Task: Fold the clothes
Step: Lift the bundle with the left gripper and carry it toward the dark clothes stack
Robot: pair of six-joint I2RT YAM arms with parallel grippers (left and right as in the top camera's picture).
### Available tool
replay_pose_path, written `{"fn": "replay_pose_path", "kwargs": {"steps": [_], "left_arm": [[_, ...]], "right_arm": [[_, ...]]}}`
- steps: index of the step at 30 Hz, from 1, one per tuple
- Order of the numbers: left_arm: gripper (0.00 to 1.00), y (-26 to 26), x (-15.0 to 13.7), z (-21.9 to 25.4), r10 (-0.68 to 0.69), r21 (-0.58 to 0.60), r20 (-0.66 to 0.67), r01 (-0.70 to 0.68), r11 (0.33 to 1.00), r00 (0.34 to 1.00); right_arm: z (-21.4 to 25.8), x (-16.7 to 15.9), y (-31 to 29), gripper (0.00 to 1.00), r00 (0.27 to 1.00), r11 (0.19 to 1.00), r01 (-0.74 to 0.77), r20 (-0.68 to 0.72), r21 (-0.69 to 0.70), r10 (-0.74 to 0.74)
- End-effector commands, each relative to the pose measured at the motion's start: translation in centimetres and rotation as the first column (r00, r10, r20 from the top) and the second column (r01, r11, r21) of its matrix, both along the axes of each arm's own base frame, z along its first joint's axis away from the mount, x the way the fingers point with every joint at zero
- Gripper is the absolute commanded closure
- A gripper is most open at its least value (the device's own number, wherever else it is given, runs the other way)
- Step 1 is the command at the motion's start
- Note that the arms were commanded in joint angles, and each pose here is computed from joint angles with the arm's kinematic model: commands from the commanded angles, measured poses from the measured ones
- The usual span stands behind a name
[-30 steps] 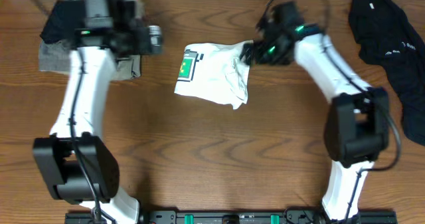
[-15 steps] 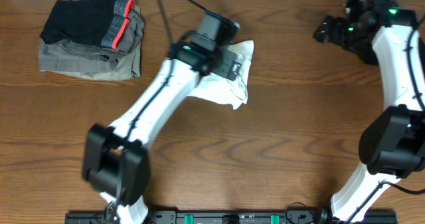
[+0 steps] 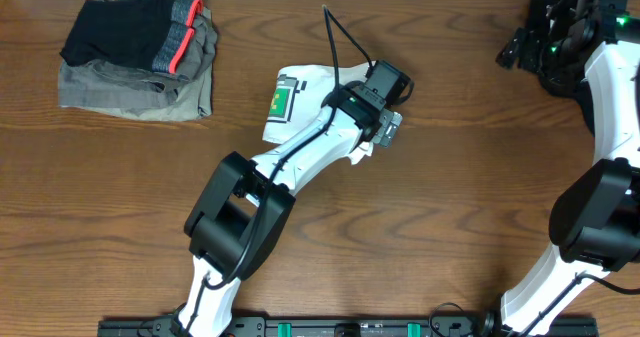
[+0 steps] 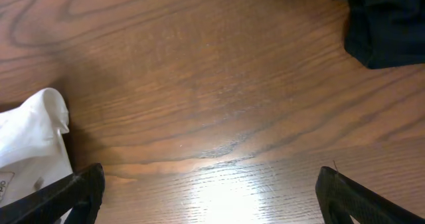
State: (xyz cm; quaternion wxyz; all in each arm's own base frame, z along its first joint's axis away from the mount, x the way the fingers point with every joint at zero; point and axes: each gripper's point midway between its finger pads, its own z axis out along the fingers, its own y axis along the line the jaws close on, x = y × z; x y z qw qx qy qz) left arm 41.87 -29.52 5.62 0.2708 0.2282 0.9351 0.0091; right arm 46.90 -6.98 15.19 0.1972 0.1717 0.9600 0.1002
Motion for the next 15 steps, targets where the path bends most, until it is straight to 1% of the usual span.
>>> {"fn": "replay_pose_path", "kwargs": {"steps": [1,10,12,13,14,15], "left_arm": [[0.02,1.1,0.7,-1.8,0.077,0.052,0.019,-0.078,0.996,0.997],[0.00,1.3,0.4,-6.1,0.077,0.099,-0.029,-0.074,0.992,0.997],[0.04,1.3,0.4,-6.6,0.077,0.103,-0.032,-0.074,0.992,0.996],[0.07,1.4,0.5,-6.8,0.080,0.108,-0.028,-0.077,0.991,0.996],[0.17,1.5,0.6,-6.9,0.079,0.117,-0.024,-0.075,0.990,0.997],[0.34,1.7,0.7,-7.0,0.081,0.127,-0.020,-0.078,0.989,0.997]], "right_arm": [[-0.3,-0.1,0.0,0.01,1.000,1.000,-0.012,-0.010,-0.011,0.012],[-0.5,-0.5,0.1,0.01,0.999,1.000,-0.016,-0.028,-0.009,0.015],[-0.5,-0.6,0.1,0.01,0.999,1.000,-0.016,-0.029,-0.008,0.015],[-0.5,-0.6,0.1,0.01,0.999,1.000,-0.016,-0.031,-0.008,0.015],[-0.5,-0.6,0.2,0.01,0.999,1.000,-0.016,-0.033,-0.008,0.015],[-0.5,-0.7,0.2,0.01,0.999,1.000,-0.016,-0.034,-0.007,0.015]]}}
